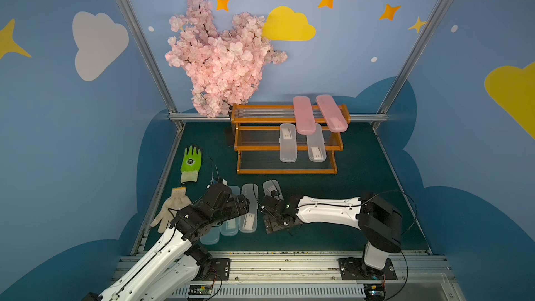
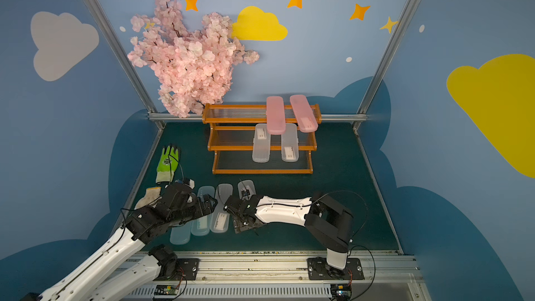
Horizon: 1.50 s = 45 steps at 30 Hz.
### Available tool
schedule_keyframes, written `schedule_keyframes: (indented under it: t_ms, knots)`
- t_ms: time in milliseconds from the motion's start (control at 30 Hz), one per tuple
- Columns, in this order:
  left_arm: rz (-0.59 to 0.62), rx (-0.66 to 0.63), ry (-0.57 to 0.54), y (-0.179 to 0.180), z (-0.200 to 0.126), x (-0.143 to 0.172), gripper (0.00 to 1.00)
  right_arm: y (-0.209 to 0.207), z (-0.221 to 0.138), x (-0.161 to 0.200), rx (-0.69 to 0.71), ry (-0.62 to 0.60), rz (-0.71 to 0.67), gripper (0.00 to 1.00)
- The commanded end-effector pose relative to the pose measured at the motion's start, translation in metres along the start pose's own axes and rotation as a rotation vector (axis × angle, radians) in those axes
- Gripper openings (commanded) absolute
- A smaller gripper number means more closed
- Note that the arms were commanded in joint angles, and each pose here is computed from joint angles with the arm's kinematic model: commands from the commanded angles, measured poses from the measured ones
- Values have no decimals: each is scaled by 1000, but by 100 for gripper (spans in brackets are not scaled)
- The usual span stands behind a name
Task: Place the pencil cases on the shelf according to color
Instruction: Pick up the pencil case from the center of the board.
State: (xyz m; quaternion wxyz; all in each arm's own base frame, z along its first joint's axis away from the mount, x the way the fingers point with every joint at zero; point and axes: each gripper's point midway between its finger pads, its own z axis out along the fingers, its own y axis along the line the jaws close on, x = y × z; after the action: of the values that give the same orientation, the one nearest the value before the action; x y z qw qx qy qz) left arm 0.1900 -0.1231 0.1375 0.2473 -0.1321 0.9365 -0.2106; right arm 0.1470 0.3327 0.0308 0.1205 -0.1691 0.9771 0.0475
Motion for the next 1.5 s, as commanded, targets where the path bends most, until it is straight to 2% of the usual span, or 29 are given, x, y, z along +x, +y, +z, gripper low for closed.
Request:
schedule_keyframes:
  t_ms: [0,133,300,433,567,700,867,1067,1267,1467]
  knots:
    - [13,-26,17,6,8,4,100,-6,3,-5,23,-4,33,99]
    - [11,-1,23,-2,13,2,100,-7,10,-7,-17,7,45,99]
    - [24,-21,33,-3,19,0,100,-11,18,-4,15,21,35,97]
    - [22,-27,51,-3,25,3,100,-13,24,0,35,32,33,93]
    - [20,-14,50,-7,26,1,100,-16,21,0,56,14,27,85]
    - [25,-13,45,-10,25,-2,100,-23,3,-5,94,-54,17,76]
    - [26,-16,52,-11,26,-2,100,-36,-28,-5,116,-124,8,73]
    - [40,-27,59,-17,30,-2,100,-46,-68,-9,65,-179,16,70]
    - [73,-4,-4,-38,24,-26,100,-39,-104,-28,4,-254,40,68]
    - [77,-44,-59,-35,17,-46,100,-23,-130,-57,-26,-342,59,68]
